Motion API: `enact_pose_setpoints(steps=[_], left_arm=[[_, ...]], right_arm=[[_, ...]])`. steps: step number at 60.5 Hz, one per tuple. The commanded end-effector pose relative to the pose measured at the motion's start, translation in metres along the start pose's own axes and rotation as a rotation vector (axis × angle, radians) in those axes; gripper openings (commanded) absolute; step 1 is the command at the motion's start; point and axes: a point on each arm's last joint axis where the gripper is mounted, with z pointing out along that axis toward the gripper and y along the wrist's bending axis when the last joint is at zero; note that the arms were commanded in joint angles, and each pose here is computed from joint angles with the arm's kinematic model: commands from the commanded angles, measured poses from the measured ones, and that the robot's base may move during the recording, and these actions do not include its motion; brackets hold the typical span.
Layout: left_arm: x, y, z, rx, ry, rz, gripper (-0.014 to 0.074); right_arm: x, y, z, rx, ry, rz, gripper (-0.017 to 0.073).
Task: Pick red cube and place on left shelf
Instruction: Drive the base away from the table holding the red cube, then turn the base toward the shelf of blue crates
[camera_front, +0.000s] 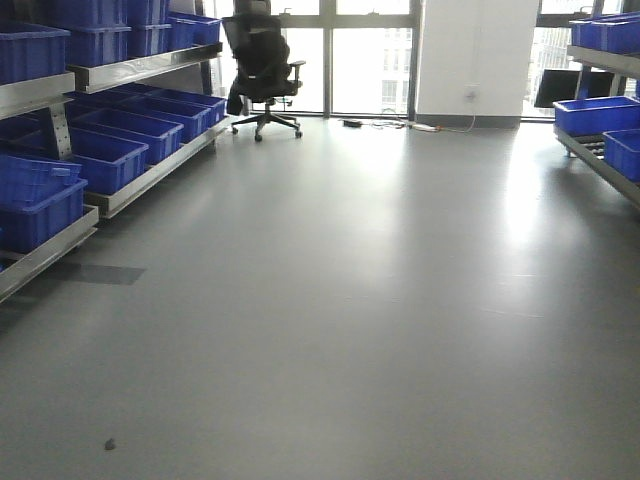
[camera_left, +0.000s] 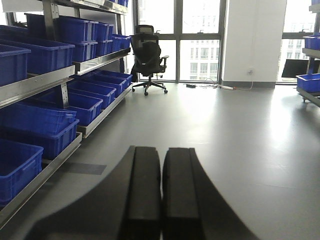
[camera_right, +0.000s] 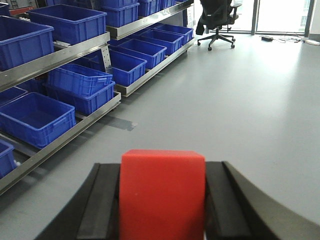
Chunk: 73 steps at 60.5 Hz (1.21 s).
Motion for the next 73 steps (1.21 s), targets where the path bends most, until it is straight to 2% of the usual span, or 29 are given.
enact_pose_setpoints(steps=[1,73], left_arm=[[-0.0001,-0.0001,-0.0009,0.004,-0.073,0.000,0.0101],[-0.0001,-0.0001,-0.0009,0.004,-0.073,0.000,0.0101]], right_arm=[[-0.0187,0.0013,-0.0038,-0.004,-0.128,-0.010,0.0029],[-0.0186,0.0013,-0.0037,-0.004,-0.127,-0.010,0.0029]])
